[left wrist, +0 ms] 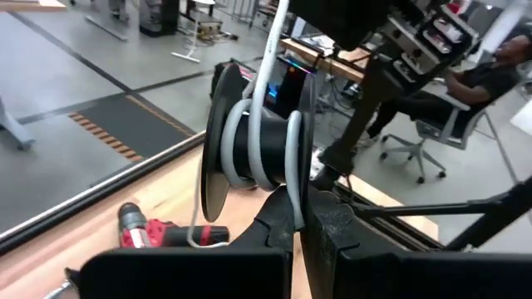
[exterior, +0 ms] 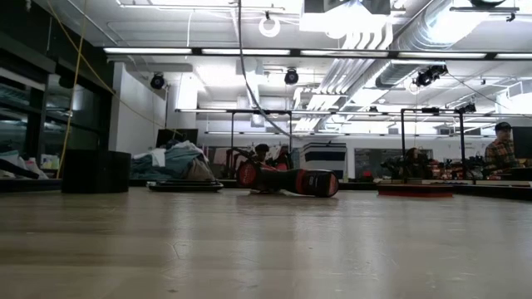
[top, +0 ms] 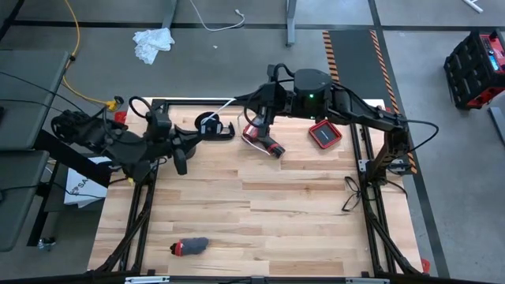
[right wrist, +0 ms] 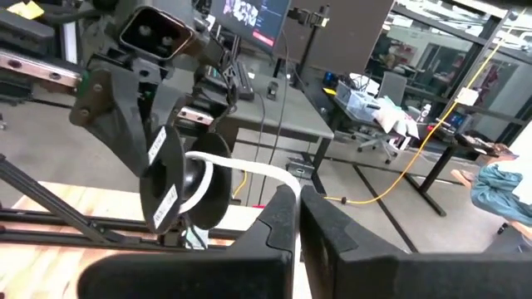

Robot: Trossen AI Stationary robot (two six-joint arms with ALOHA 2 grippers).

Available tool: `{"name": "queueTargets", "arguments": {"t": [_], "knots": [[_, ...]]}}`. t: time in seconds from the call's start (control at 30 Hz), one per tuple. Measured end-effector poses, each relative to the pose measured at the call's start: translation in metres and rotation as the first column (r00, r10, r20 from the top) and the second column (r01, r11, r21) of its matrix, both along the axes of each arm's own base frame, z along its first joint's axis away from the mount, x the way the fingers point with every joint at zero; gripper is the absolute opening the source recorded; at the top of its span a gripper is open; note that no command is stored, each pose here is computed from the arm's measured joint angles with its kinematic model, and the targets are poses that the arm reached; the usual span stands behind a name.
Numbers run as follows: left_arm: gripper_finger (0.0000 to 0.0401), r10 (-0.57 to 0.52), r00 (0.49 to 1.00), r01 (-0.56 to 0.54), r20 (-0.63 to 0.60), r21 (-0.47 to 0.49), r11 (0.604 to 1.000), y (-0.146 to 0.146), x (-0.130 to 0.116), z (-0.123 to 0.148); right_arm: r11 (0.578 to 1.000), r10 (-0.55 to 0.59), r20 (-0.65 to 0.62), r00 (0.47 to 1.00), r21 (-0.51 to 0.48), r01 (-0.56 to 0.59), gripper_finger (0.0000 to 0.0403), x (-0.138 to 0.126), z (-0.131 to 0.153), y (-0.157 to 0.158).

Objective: Coil cords
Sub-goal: Coil the white cable wire into the black spool

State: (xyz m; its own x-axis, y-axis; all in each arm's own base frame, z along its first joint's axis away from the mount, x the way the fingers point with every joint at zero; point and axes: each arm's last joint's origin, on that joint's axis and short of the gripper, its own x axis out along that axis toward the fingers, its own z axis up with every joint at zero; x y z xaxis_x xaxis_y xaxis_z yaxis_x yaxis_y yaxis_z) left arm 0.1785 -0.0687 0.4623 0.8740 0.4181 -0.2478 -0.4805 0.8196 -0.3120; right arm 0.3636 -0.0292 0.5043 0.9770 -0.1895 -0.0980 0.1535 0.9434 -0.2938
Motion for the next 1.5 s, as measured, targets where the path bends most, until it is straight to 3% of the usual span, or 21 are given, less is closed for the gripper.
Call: {"name": "queueTargets", "arguments": {"t": [0.53,0.73,0.93,1.07,1.17,1.33,1.5], "knots": [[0.0000,0.115,0.966,-0.070,-0.230,0.194,0.978,-0.011,0.025,-0.034,1.000,0.000,0.058,0.998,-0.004,0.000,0.0002,-0.006,0.010,-0.001],[0.0000,0.137,0.952,-0.084,-0.275,0.196,0.977,-0.016,0.038,-0.046,1.000,0.022,0.041,0.999,0.017,-0.023,0.0001,-0.004,0.006,0.000],[0.0000,-0.004,0.923,0.084,-0.384,0.192,0.978,-0.023,0.040,-0.051,0.998,0.059,-0.041,0.997,0.036,-0.058,0.0000,-0.004,-0.002,0.001],[0.0000,-0.141,0.885,0.230,-0.444,0.153,0.961,-0.026,0.037,-0.051,0.984,0.108,-0.140,0.984,0.156,-0.085,0.0001,-0.006,-0.014,0.002],[0.0000,-0.222,0.828,0.338,-0.514,0.142,0.930,-0.028,0.034,-0.054,0.967,0.160,-0.235,0.959,0.230,-0.105,0.0013,-0.005,-0.027,0.003],[0.0000,-0.229,0.747,0.426,-0.624,0.186,0.886,-0.028,0.028,-0.060,0.937,0.262,-0.348,0.900,0.315,-0.151,0.0077,0.008,-0.050,0.019],[0.0000,-0.179,0.743,0.435,-0.645,0.262,0.861,-0.026,0.028,-0.059,0.950,0.267,-0.460,0.847,0.273,-0.151,0.0136,0.033,-0.081,0.044]]}}
